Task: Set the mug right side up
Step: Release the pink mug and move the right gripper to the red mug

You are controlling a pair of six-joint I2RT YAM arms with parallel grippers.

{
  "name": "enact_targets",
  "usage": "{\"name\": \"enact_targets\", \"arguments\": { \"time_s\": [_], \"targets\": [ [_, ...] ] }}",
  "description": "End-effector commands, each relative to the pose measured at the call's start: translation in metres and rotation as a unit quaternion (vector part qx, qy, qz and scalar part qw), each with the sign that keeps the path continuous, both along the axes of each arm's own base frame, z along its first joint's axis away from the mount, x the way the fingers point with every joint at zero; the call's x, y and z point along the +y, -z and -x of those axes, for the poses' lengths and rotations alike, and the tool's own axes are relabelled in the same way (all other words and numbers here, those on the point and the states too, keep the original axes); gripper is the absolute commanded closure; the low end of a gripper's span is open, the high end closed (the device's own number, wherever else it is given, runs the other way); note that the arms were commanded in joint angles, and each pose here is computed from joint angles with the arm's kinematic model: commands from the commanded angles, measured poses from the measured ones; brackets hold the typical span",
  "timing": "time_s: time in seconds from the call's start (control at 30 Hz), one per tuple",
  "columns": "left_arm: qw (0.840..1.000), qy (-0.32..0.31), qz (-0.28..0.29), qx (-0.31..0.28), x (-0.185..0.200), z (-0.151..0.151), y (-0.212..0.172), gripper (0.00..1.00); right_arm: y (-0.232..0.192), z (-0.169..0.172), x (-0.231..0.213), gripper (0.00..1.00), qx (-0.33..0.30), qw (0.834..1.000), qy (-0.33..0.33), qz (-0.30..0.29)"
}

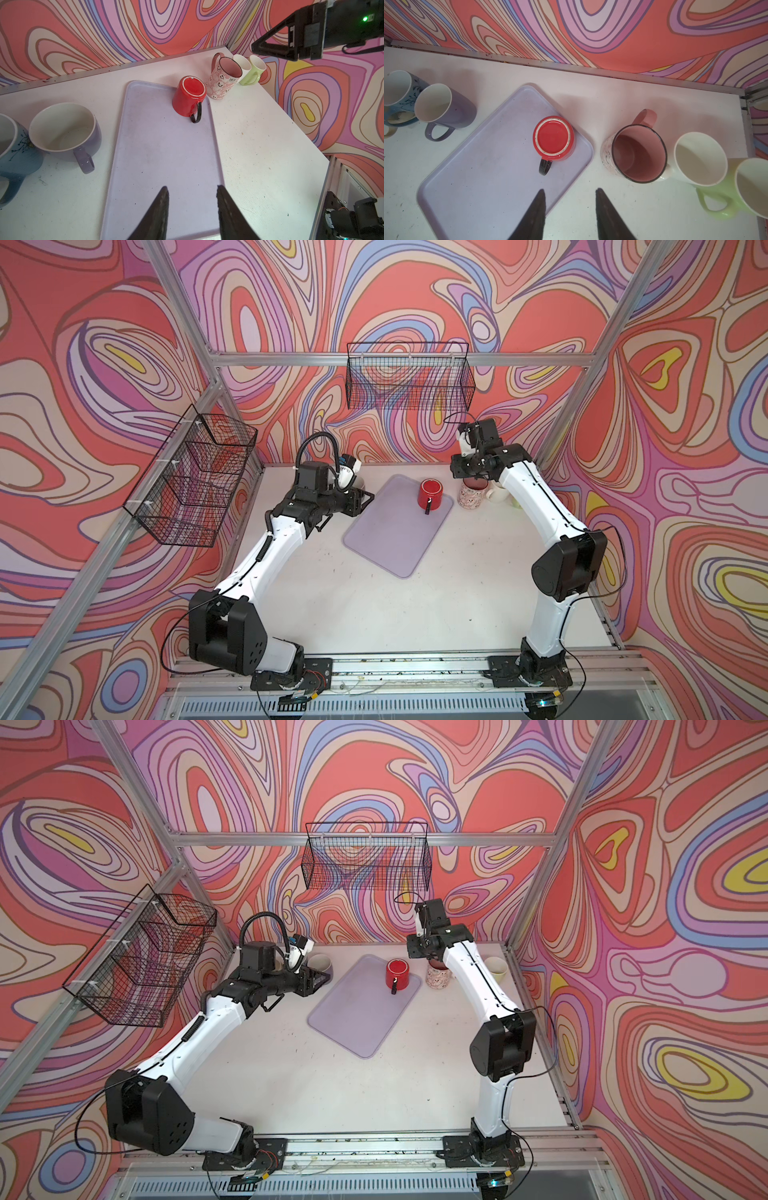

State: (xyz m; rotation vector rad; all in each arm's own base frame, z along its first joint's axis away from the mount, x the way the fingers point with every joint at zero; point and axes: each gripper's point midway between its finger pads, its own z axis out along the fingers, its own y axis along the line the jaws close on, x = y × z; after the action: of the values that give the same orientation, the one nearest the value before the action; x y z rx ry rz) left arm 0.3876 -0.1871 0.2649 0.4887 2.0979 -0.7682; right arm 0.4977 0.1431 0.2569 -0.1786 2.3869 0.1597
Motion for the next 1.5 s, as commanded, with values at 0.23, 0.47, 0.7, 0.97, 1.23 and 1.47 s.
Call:
{"name": "enact_targets", "arguments": {
  "time_s": [0.23, 0.47, 0.7, 0.97, 1.23, 1.47],
  "targets": [
    [1.000, 0.003, 0.002, -0.023, 0.004, 0.004, -0.014, 0.59, 0.044, 0.032, 0.041, 0.47, 0.004, 0.995, 0.054, -0.082],
    [1.000, 0.005, 0.006, -0.029, 0.003, 0.006, -0.018, 0.59, 0.086, 0.036, 0.053, 0.44, 0.039, 0.992, 0.083, -0.086],
    [1.000, 0.008, 0.009, -0.026, 0.002, 0.006, -0.016, 0.59, 0.119, 0.026, 0.060, 0.46, 0.064, 0.990, 0.090, -0.084],
    [1.000, 0.012, 0.010, -0.024, 0.001, 0.007, -0.013, 0.59, 0.152, 0.013, 0.062, 0.45, 0.089, 0.989, 0.101, -0.060],
    [0.999, 0.026, 0.026, -0.037, -0.004, 0.007, -0.016, 0.59, 0.172, 0.004, 0.063, 0.46, 0.090, 0.989, 0.110, -0.048],
    [0.998, 0.030, 0.029, -0.039, -0.005, 0.007, -0.014, 0.59, 0.189, -0.002, 0.063, 0.49, 0.097, 0.988, 0.117, -0.040]
  ]
}}
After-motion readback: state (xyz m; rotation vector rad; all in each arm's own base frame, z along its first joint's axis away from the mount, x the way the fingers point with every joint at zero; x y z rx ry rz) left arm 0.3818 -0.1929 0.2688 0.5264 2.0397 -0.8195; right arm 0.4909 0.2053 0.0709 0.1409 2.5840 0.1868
